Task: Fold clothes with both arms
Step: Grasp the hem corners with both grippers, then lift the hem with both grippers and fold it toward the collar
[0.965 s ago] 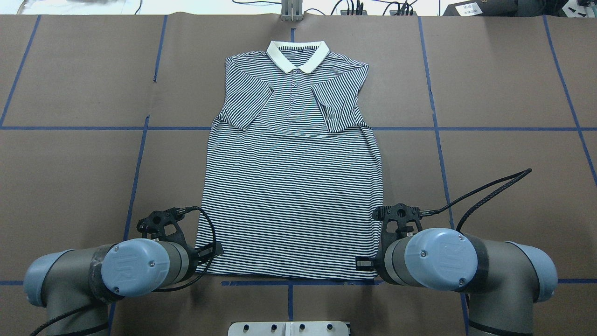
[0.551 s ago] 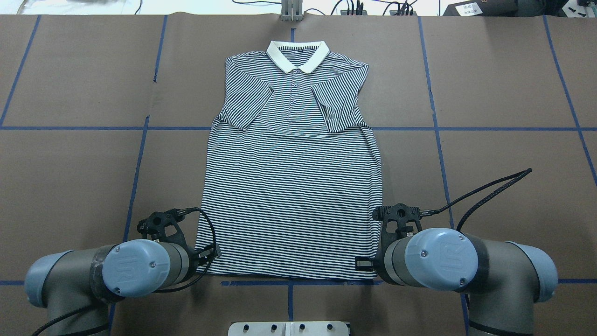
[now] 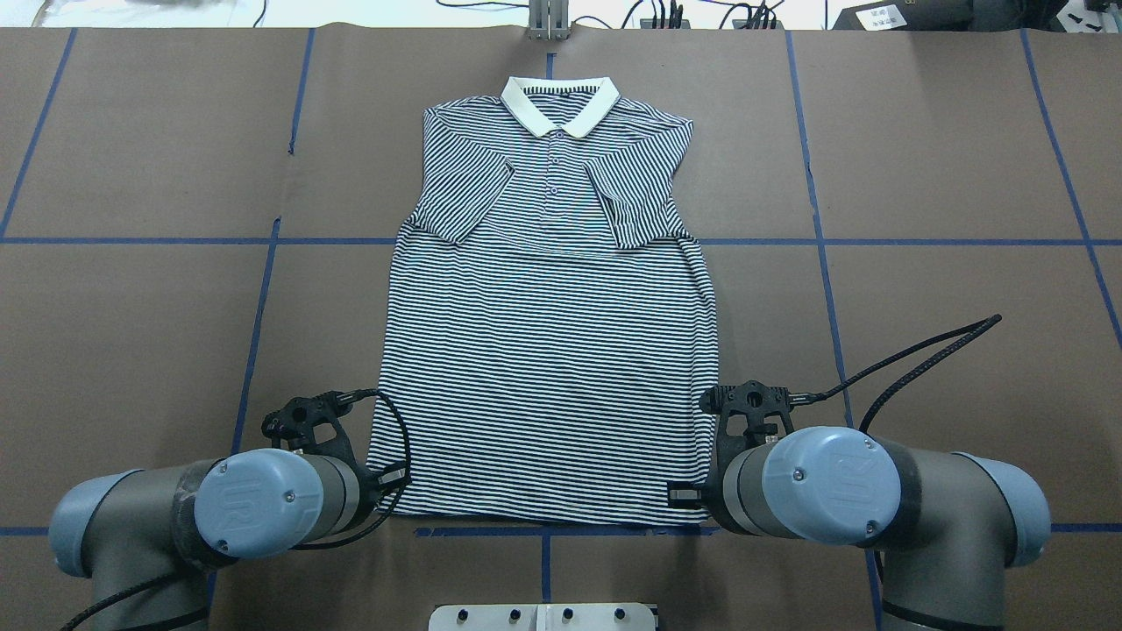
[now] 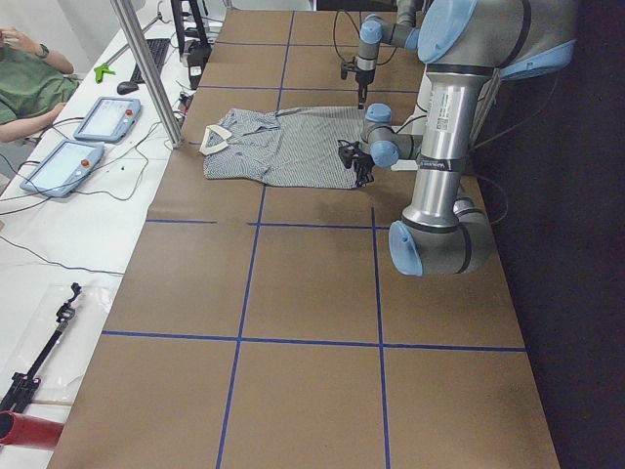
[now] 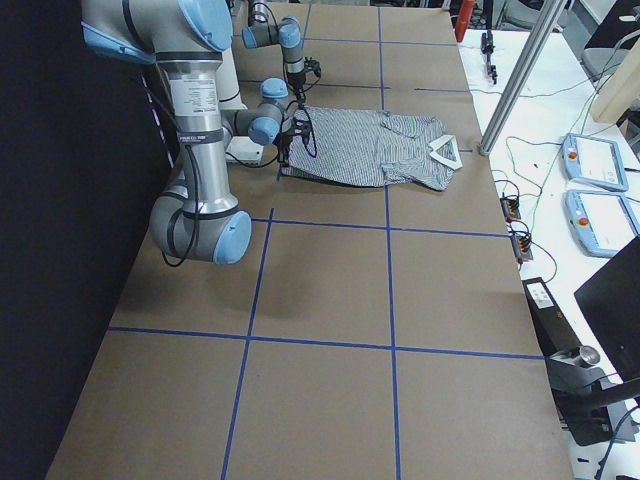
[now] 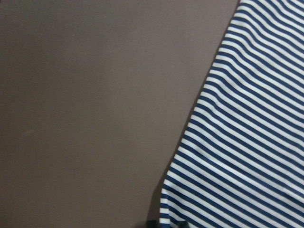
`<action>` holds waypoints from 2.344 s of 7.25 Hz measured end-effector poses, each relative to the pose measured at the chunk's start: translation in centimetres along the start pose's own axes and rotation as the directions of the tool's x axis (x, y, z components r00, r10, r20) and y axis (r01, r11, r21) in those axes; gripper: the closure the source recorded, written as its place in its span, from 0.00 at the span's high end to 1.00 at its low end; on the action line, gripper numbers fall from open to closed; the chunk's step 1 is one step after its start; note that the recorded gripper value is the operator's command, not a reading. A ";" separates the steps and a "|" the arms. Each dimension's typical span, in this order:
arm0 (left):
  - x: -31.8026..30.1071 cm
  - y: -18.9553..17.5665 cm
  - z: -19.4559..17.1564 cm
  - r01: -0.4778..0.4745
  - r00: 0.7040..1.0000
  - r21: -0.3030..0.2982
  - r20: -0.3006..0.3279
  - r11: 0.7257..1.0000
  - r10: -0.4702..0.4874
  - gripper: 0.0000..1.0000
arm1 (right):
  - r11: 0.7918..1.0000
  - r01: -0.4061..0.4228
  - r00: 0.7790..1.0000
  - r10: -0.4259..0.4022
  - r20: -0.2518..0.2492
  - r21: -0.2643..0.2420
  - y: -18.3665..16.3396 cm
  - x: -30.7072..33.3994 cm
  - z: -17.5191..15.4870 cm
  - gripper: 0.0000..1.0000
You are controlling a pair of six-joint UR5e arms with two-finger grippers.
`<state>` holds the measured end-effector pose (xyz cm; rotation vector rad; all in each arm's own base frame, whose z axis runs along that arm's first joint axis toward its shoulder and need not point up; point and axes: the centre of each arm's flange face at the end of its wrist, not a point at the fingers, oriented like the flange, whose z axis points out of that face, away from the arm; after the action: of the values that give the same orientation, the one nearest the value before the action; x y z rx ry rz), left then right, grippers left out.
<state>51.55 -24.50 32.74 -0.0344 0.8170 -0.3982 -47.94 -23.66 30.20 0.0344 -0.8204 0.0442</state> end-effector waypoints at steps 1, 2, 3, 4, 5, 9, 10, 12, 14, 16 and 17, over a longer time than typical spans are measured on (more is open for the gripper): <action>0.2 0.1 -0.4 -0.001 1.000 -0.003 -0.008 1.000 0.001 0.00 | 1.000 0.000 1.000 0.000 0.002 -0.001 0.0 0.0 -0.1 0.00; 0.3 0.0 -1.2 -0.003 1.000 -0.006 -0.020 1.000 0.002 0.00 | 1.000 -0.001 1.000 0.001 0.009 -0.005 -0.1 0.0 -0.5 0.00; 0.3 -0.1 -2.8 -0.007 0.999 -0.009 -0.037 1.000 0.007 0.00 | 1.000 -0.001 1.000 0.001 0.023 -0.017 0.0 0.1 -1.3 0.00; 0.3 0.1 -5.2 -0.025 0.999 -0.022 -0.041 0.999 0.025 0.00 | 0.999 -0.003 0.999 0.004 0.039 -0.038 0.1 0.3 -2.2 0.00; 0.1 0.7 -7.8 -0.055 0.998 -0.046 -0.031 0.997 0.054 0.00 | 0.998 -0.005 0.999 0.009 0.053 -0.062 0.2 0.7 -3.3 0.00; -1.2 7.9 -15.0 -0.149 0.989 -0.182 -0.042 0.972 0.144 0.00 | 0.981 0.013 0.996 0.004 0.088 -0.194 3.2 5.0 -8.4 0.00; -1.5 8.4 -15.9 -0.164 0.986 -0.193 -0.037 0.967 0.160 0.00 | 0.976 0.024 0.996 -0.004 0.093 -0.218 4.0 5.2 -8.8 0.00; -1.4 7.7 -15.6 -0.196 0.981 -0.174 -0.028 0.965 0.194 0.00 | 0.981 0.020 0.994 0.000 0.107 -0.192 2.7 4.7 -9.0 0.00; 0.4 2.8 -15.2 -0.224 0.974 -0.085 -0.038 0.971 0.222 0.00 | 0.999 0.004 0.992 0.002 0.122 -0.044 -2.7 2.8 -8.7 0.00; 2.2 -3.3 -14.5 -0.244 0.969 0.016 -0.038 0.970 0.245 0.00 | 0.987 0.096 0.991 -0.106 0.076 0.132 -9.0 2.5 -8.1 0.00; 2.9 -6.0 -13.9 -0.245 0.968 0.056 -0.041 0.968 0.247 0.00 | 0.973 0.121 0.990 -0.133 0.048 0.197 -12.5 2.6 -7.8 0.00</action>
<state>41.41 -29.37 22.27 0.1234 0.8466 -0.1849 -39.80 -35.66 26.65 0.2731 -0.8714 0.0018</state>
